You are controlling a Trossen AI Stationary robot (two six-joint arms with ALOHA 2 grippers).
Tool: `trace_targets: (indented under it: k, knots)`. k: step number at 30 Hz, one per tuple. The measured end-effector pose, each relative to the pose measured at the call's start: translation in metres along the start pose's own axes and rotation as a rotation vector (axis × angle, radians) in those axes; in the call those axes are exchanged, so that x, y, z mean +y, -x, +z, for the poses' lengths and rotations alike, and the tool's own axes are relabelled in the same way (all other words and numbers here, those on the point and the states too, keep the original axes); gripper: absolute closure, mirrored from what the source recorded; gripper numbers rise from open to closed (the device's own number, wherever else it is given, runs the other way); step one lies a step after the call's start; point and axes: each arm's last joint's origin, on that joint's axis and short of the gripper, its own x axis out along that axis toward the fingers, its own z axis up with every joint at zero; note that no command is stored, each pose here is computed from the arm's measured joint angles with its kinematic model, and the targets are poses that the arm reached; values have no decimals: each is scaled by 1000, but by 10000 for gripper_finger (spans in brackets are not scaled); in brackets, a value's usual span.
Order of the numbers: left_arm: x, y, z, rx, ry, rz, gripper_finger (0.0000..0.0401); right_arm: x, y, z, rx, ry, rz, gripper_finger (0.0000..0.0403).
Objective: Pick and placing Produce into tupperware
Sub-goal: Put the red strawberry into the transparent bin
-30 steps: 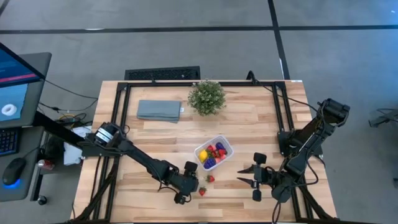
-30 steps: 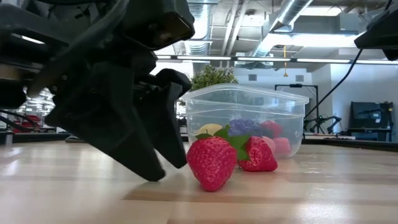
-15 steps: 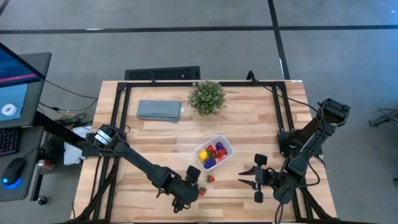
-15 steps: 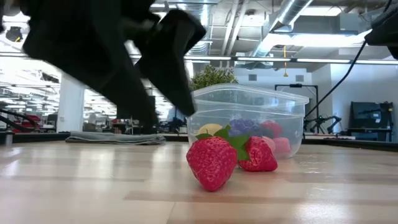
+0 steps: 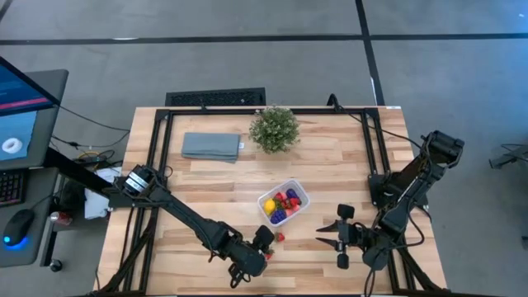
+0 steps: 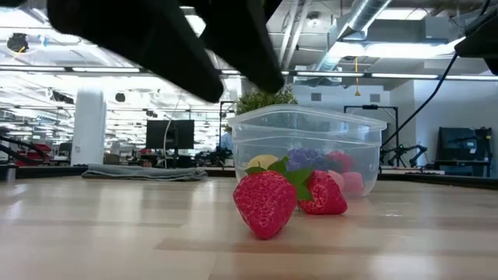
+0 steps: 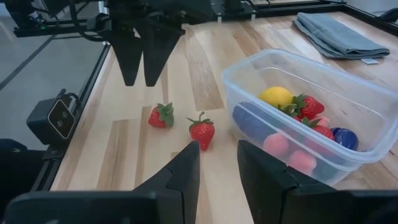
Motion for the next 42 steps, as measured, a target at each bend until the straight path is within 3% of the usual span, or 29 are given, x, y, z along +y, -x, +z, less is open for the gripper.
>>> trace_targets:
  k: [14, 24, 27, 34, 42]
  knots:
    - [16, -2, 5, -94, -109, -1, 201, 0, 0, 0, 0, 0, 0, 271]
    - [34, 17, 33, -141, -202, 16, 201, 1, 1, -1, 1, 3, 4, 271]
    - [33, 8, 30, -90, -211, -22, 201, 1, 2, -1, 1, 4, 7, 271]
    - [24, -36, 26, 193, -287, -103, 202, 2, 4, -2, 4, 7, 14, 271]
    - [26, -35, 34, 244, -290, -131, 202, 5, 8, -4, 2, 11, 29, 271]
